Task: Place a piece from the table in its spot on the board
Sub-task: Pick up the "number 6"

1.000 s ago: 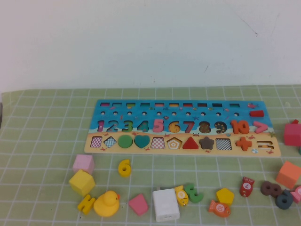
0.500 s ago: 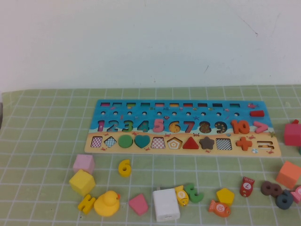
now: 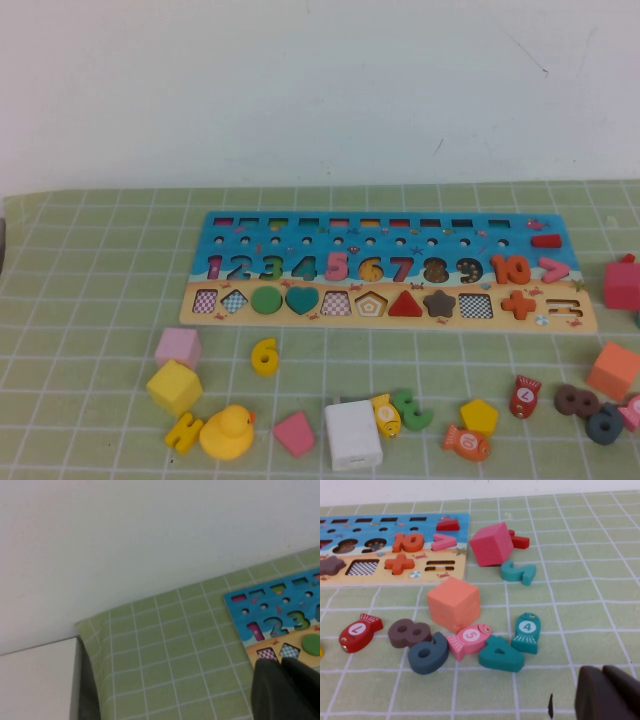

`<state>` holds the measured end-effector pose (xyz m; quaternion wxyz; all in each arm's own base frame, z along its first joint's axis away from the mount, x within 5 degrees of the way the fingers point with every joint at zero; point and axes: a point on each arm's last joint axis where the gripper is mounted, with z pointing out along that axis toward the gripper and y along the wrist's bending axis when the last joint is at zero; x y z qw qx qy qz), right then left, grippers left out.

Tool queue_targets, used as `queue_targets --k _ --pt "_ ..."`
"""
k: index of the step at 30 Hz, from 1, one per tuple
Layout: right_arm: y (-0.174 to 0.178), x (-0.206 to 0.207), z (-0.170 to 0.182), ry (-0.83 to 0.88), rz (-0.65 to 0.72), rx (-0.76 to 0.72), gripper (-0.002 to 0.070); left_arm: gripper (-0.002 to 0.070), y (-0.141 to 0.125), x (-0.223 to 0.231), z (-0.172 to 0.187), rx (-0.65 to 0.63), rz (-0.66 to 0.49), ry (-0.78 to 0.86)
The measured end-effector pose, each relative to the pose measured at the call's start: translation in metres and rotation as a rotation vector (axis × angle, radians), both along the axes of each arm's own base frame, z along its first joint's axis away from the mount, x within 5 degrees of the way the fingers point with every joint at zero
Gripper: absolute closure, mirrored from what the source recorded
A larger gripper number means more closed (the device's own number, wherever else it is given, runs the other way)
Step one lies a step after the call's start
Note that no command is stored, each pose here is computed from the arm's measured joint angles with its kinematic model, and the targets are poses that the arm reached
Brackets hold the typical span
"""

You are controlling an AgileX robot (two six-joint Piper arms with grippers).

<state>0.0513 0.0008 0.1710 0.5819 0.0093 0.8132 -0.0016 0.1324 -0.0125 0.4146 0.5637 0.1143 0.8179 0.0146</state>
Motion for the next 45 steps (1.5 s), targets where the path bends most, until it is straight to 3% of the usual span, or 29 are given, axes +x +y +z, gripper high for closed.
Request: queue_targets --k 11,19,25,29,33,38,41,45 --pt "0.000 0.000 0.000 0.000 0.000 0.004 0.0679 0.0677 -0.011 0.109 -0.056 -0.130 0.033 0.326" --pt "0.000 0.000 0.000 0.000 0.001 0.008 0.0679 0.0677 -0.027 0.169 -0.069 -0.186 -0.011 0.588" --pt "0.000 0.000 0.000 0.000 0.001 0.008 0.0679 0.0677 -0.075 0.186 -0.088 -0.150 -0.130 0.659" --pt "0.000 0.000 0.000 0.000 0.001 0.008 0.0679 0.0674 -0.114 0.189 -0.116 -0.083 -0.141 0.744" --pt "0.000 0.000 0.000 0.000 0.001 0.008 0.0679 0.0590 -0.138 0.195 -0.149 -0.038 -0.111 0.831" --pt "0.000 0.000 0.000 0.000 0.001 0.008 0.0679 0.0311 -0.148 0.204 -0.185 -0.010 -0.087 0.926" --pt "0.000 0.000 0.000 0.000 0.001 0.008 0.0679 0.0260 -0.149 0.208 -0.195 0.000 -0.080 0.947" --pt "0.000 0.000 0.000 0.000 0.001 0.008 0.0679 0.0245 -0.151 0.211 -0.204 -0.004 -0.072 0.956"
